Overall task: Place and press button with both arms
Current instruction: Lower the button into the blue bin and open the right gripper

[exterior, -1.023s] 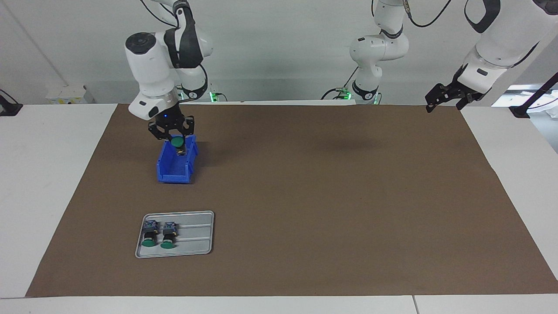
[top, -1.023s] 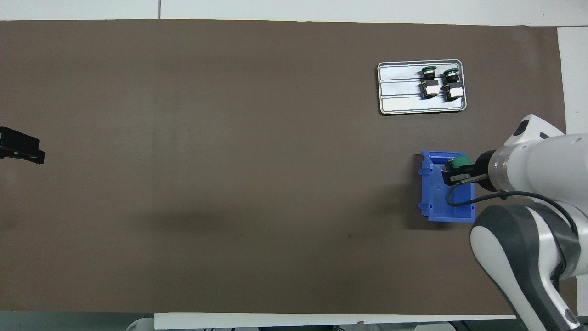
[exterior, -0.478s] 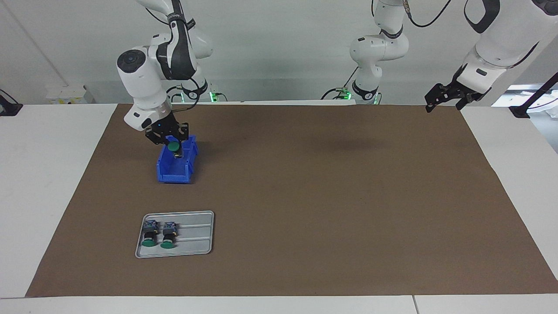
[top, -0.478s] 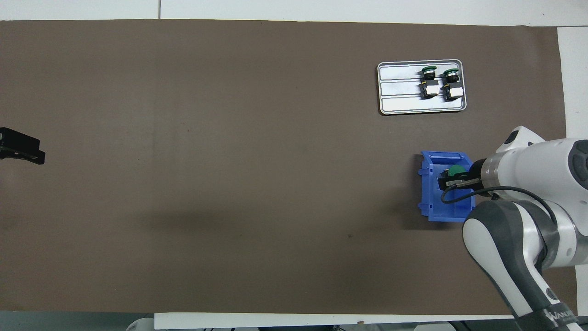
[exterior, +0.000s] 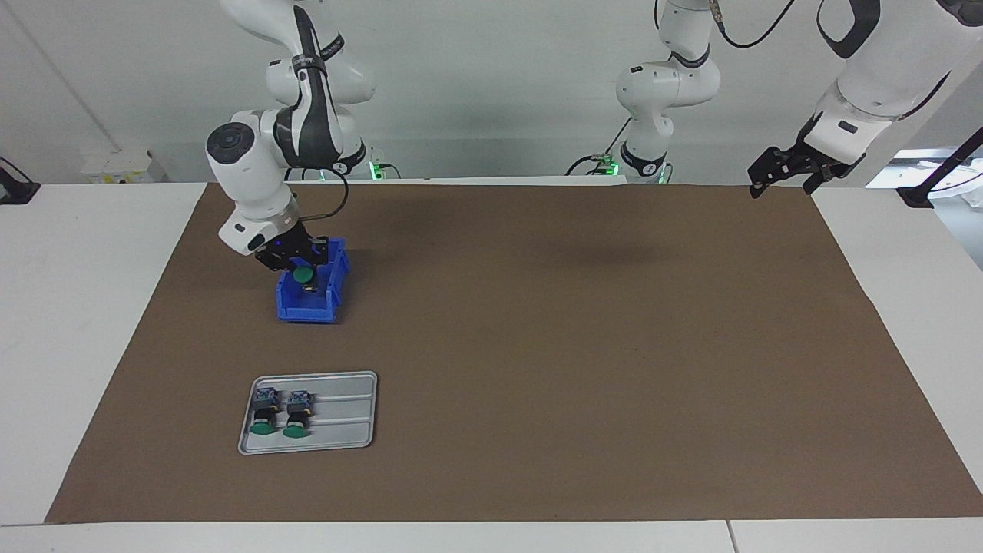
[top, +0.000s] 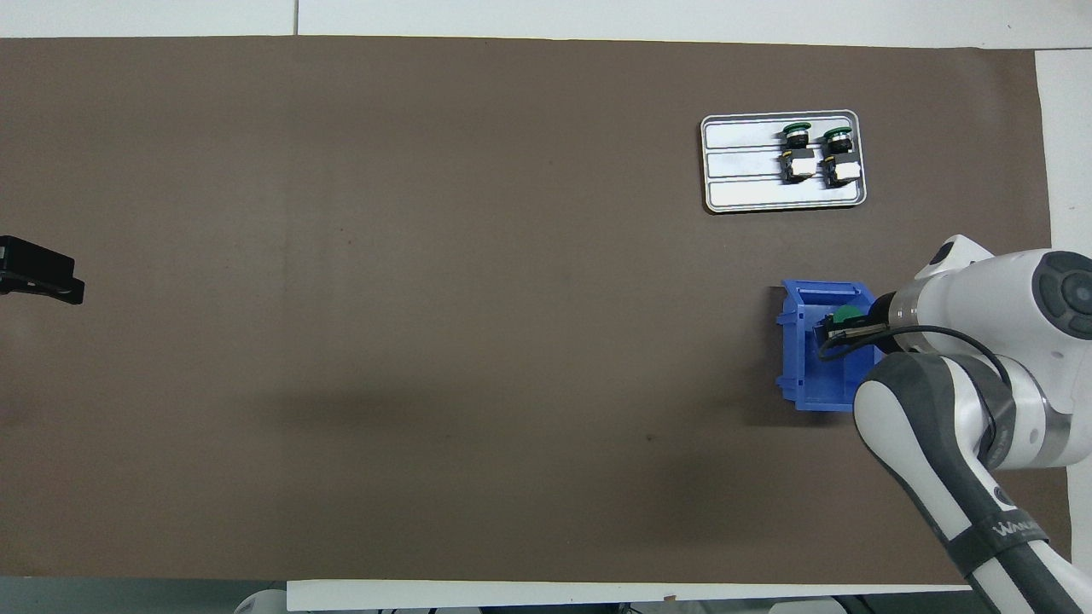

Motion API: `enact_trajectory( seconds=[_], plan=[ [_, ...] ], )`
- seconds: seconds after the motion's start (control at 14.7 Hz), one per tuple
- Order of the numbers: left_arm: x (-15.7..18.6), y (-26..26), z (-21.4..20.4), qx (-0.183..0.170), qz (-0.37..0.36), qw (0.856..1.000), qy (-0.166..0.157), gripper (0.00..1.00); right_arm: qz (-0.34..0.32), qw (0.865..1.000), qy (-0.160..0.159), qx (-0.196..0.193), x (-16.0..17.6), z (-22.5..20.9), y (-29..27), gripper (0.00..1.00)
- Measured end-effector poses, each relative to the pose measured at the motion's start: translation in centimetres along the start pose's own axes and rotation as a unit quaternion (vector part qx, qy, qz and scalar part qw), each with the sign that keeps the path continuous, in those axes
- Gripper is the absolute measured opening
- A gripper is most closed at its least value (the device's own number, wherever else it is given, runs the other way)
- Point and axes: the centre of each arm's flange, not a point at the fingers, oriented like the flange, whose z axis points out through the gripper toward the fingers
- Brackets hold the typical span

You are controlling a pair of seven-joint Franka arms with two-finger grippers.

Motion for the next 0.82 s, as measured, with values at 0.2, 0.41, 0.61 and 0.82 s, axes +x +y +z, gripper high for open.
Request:
enact_trajectory(
  seconds=[0.2, 0.41, 0.61, 0.82],
  plan=[
    [0.00, 0.01, 0.00, 0.000, 0.000, 1.000, 0.000, 1.00, 0.000, 1.000, -0.002, 0.000, 0.04, 0.24, 0.01, 0.35],
    [0.00, 0.01, 0.00, 0.000, 0.001, 1.000, 0.000, 1.00, -0.001, 1.000, -0.002, 0.000, 0.05, 0.24, -0.04, 0.35],
    [0.00, 0.01, 0.00, 0.000, 0.001, 1.000, 0.000, 1.00, -0.002, 1.000, -0.002, 0.000, 0.08, 0.20, -0.14, 0.63],
    [0.00, 0.03, 0.00, 0.000, 0.002, 1.000, 0.000, 1.00, -0.003, 1.000, -0.001, -0.001, 0.20, 0.01, -0.23, 0.70]
  ],
)
